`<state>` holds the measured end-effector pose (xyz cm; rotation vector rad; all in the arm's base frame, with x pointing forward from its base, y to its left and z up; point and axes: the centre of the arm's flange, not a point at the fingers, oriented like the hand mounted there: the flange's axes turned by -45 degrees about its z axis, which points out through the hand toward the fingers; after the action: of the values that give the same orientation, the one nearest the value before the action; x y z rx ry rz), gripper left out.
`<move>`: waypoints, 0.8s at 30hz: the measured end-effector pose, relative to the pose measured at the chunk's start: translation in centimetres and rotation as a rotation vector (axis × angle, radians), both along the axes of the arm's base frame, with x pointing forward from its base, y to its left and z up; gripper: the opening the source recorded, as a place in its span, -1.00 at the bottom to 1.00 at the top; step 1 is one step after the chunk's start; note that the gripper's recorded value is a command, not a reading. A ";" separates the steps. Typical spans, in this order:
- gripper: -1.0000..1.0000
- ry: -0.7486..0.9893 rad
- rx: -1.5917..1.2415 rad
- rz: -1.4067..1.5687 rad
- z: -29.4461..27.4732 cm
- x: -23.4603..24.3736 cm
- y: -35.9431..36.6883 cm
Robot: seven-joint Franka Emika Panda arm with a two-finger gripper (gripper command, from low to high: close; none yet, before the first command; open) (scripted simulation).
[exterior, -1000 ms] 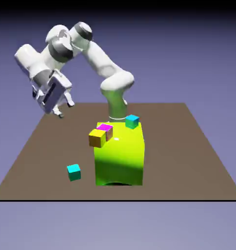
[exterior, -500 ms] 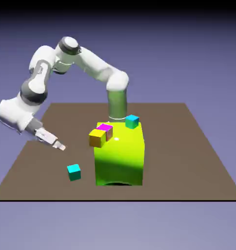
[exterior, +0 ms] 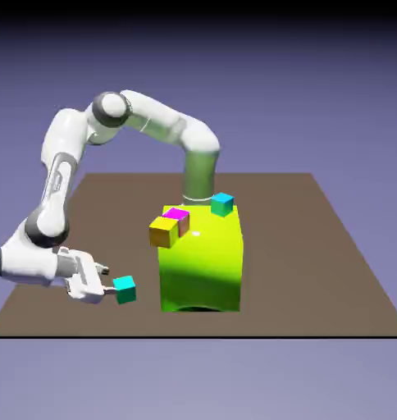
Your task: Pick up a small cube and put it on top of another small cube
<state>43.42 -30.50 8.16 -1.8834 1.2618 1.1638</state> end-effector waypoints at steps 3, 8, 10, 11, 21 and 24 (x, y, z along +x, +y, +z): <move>-1.00 -0.001 0.000 0.000 -1.0 -0.5 1.1; -1.00 0.000 0.001 -0.002 3.1 1.2 -3.0; -1.00 -0.062 -0.011 0.036 5.8 3.7 -1.6; -1.00 -0.095 -0.018 0.055 7.1 4.9 -0.9; -1.00 -0.261 -0.016 0.321 22.1 12.1 9.8; -1.00 -0.284 -0.019 0.415 26.8 12.6 13.3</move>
<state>56.01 -17.22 35.00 -2.2989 0.7519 1.0304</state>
